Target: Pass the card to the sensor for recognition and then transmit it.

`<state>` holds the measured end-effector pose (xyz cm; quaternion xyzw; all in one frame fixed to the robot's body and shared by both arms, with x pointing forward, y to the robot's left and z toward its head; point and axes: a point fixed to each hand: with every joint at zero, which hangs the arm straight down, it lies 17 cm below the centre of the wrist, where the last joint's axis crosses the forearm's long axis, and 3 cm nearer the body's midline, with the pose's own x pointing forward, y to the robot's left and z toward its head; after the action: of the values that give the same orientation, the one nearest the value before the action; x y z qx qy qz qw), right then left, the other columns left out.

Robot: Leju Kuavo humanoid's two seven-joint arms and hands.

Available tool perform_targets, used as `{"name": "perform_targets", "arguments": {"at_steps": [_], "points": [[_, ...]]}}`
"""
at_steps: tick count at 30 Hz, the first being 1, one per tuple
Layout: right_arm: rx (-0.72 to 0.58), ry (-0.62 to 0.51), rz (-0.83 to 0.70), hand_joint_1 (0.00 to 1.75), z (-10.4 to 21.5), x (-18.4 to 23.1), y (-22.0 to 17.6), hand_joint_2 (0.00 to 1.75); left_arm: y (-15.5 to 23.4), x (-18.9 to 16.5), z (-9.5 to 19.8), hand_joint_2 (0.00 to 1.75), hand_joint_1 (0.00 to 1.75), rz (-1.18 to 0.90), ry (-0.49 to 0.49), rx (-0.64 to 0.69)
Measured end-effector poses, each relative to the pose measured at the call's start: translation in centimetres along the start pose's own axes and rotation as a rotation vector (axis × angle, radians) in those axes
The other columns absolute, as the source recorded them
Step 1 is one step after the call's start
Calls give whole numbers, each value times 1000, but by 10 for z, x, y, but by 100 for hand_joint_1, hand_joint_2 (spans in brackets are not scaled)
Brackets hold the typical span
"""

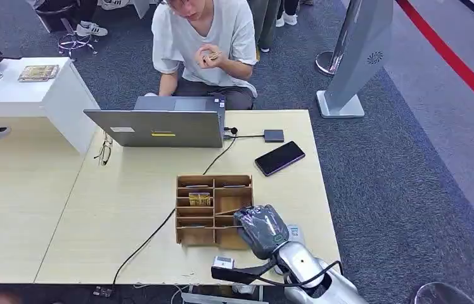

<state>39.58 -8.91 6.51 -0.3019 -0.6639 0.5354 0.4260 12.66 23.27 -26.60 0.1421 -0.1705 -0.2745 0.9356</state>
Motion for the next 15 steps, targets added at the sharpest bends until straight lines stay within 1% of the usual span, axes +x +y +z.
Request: {"name": "perform_targets", "arguments": {"at_steps": [2,4,5,7,8,9,12,15], "points": [[0,2,-1,164,0,0,0,175,0,0,0,0,0,0,0,0],[0,4,-1,164,0,-1,0,175,0,0,0,0,0,0,0,0],[0,5,-1,168,0,-1,0,175,0,0,0,0,0,0,0,0],[0,5,-1,164,0,-1,0,175,0,0,0,0,0,0,0,1],[0,5,-1,168,0,-1,0,175,0,0,0,0,0,-1,0,1],[0,5,-2,164,0,-1,0,175,0,0,0,0,0,-1,0,1],[-1,7,-2,168,0,-1,-1,175,0,0,0,0,0,-2,-1,2],[-1,7,-2,166,0,-1,-1,175,0,0,0,0,0,-3,-1,2]]}}
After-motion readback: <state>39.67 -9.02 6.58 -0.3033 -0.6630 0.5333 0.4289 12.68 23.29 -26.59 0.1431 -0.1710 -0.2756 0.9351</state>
